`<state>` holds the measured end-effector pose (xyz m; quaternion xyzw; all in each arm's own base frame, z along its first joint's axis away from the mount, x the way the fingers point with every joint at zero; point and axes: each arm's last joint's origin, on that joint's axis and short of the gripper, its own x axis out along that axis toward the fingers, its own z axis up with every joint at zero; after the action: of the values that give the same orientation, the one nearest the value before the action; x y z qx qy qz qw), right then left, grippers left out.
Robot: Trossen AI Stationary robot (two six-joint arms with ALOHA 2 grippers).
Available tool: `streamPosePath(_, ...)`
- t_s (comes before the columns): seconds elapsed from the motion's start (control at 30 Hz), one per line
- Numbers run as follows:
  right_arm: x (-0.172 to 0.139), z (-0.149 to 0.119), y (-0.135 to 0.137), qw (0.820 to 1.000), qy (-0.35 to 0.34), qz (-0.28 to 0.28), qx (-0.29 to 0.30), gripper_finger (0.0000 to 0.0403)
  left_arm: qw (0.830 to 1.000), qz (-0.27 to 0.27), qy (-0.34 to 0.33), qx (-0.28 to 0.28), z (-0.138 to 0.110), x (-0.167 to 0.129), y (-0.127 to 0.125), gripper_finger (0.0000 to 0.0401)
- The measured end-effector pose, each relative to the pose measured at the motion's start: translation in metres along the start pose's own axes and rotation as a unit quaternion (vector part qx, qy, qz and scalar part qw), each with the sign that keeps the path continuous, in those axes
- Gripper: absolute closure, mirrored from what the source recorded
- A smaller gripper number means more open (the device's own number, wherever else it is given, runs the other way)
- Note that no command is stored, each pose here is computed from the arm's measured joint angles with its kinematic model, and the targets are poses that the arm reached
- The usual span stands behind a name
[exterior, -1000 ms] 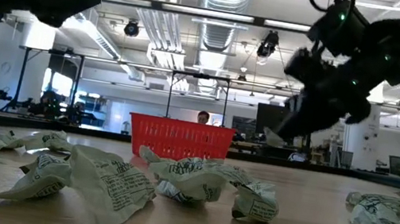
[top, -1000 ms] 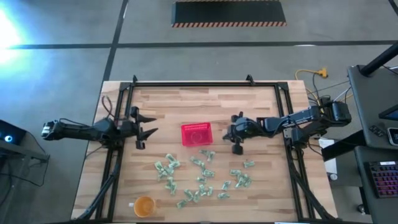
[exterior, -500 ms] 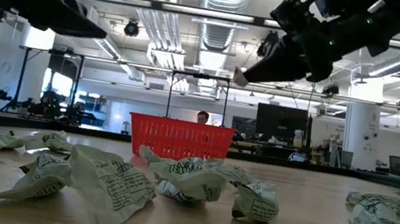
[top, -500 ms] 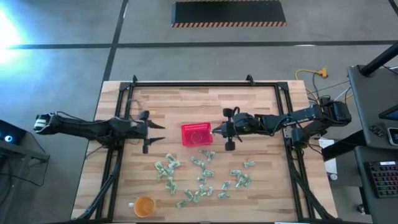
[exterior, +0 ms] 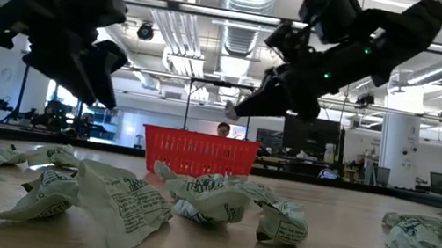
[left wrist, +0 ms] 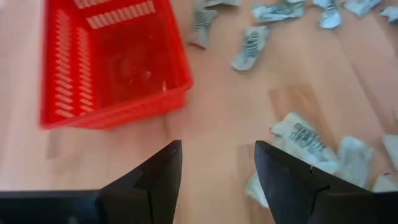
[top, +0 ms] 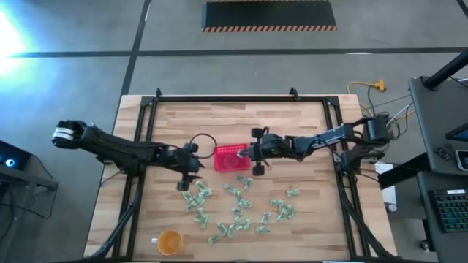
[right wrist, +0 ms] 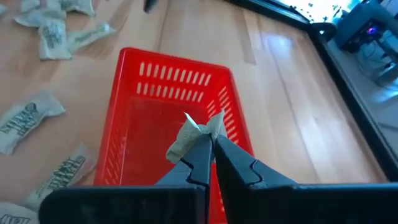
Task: Pick and place items into bin
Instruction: Put the stevia packet into the red bin
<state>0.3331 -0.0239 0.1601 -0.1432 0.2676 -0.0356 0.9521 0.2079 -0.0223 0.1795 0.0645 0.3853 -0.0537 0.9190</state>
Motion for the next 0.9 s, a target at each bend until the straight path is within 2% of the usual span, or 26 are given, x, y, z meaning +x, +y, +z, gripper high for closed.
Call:
streamPosePath(0.2, 0.01, 0.005, -0.001, 1.0, 0.026, 0.008, -0.015, 0.0382, 0.999, -0.021, 0.035, -0.009, 0.006, 0.009, -0.006, 0.0216)
streamPosePath(0.43, 0.002, 0.015, -0.004, 1.0, 0.021, 0.007, -0.002, 0.031, 0.998, -0.026, 0.051, -0.022, 0.008, 0.009, -0.009, 0.0216)
streamPosePath(0.6, -0.006, 0.02, -0.005, 1.0, 0.016, 0.009, -0.003, 0.0267, 0.996, -0.032, 0.072, -0.031, 0.0, 0.01, -0.012, 0.0216)
streamPosePath(0.83, -0.014, 0.024, -0.003, 1.0, 0.013, 0.015, -0.006, 0.025, 0.994, -0.038, 0.097, -0.023, -0.005, 0.026, -0.018, 0.0216)
streamPosePath(0.9, -0.016, 0.026, -0.002, 1.0, 0.011, 0.017, -0.008, 0.0252, 0.991, -0.039, 0.124, -0.019, -0.011, 0.034, -0.019, 0.0216)
